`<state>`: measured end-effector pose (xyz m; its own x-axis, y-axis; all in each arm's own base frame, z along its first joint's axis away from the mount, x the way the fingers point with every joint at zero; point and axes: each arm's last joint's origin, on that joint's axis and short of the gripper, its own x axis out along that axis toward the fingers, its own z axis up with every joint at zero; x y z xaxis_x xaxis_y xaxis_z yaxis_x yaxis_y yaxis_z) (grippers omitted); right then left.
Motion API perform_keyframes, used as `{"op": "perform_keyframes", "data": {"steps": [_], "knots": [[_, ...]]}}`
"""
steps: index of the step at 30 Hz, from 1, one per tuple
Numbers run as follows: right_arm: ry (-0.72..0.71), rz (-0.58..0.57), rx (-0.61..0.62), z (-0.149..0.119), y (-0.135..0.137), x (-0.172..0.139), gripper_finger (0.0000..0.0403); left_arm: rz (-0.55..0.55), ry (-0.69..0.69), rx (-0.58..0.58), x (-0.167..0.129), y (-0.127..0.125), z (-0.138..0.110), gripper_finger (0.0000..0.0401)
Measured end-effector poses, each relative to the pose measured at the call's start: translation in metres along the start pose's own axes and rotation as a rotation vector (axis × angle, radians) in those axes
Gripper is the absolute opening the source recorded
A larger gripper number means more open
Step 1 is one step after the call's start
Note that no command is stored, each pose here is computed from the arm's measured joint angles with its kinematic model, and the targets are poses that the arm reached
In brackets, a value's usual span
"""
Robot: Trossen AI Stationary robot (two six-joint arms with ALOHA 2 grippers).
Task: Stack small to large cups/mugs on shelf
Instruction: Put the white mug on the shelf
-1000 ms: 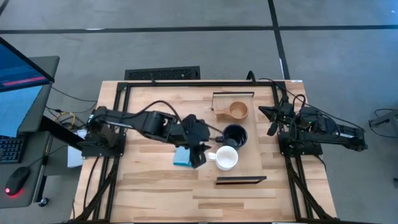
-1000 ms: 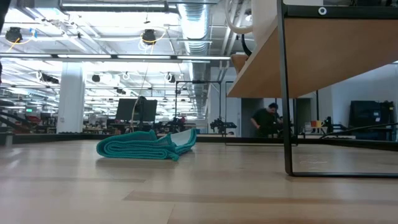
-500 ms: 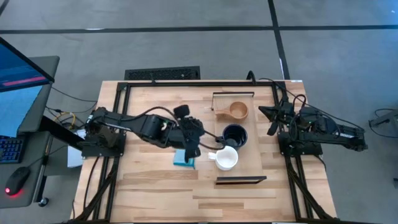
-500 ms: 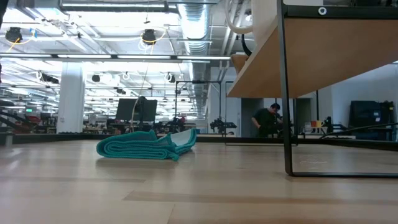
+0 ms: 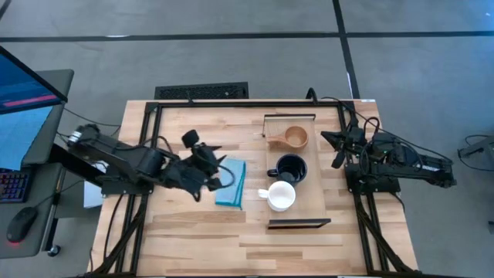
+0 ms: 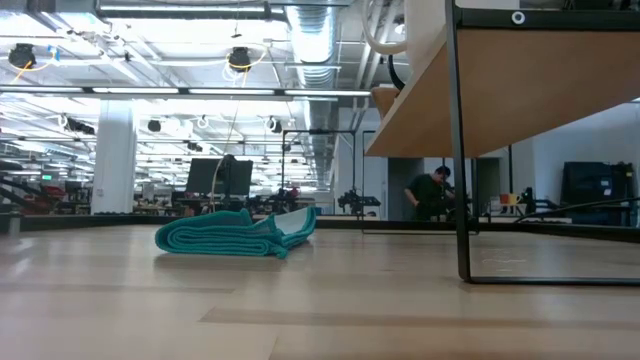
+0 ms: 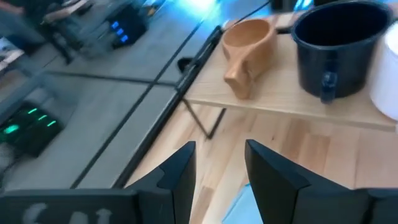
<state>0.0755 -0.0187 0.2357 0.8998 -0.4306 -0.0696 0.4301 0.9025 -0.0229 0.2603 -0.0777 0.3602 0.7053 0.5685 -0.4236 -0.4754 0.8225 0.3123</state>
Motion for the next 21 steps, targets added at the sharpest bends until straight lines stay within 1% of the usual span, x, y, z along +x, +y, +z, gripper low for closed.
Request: {"op": "perform_keyframes", "data": {"steps": [3,7,9,11,14,16,18,21], "knots": [[-0.001,0.000,0.000,0.000,0.000,0.000,0.0018,-0.103,-0.089,-0.021,0.001,0.010,-0.030,0.0131],[-0.004,0.000,0.002,0.000,0.000,0.000,0.0016,-0.297,-0.294,0.005,0.002,0.021,-0.063,0.0131],[-0.004,0.000,0.016,0.000,0.000,0.000,0.0017,-0.336,-0.384,-0.021,0.004,0.025,-0.077,0.0131],[-0.004,0.000,0.031,0.000,0.000,0.000,0.0019,-0.333,-0.441,-0.068,0.006,0.028,-0.091,0.0131],[-0.004,0.000,0.035,0.000,0.000,0.000,0.0019,-0.322,-0.469,-0.097,0.015,0.027,-0.112,0.0131],[-0.004,-0.003,0.035,0.000,0.000,0.000,0.0017,-0.331,-0.481,-0.119,0.020,0.025,-0.119,0.0131],[-0.004,-0.015,0.035,0.000,0.000,0.000,0.0016,-0.378,-0.477,-0.140,0.026,0.022,-0.124,0.0131],[-0.004,-0.052,0.036,0.000,-0.001,0.000,0.0017,-0.493,-0.475,-0.130,0.033,0.013,-0.125,0.0131]]}}
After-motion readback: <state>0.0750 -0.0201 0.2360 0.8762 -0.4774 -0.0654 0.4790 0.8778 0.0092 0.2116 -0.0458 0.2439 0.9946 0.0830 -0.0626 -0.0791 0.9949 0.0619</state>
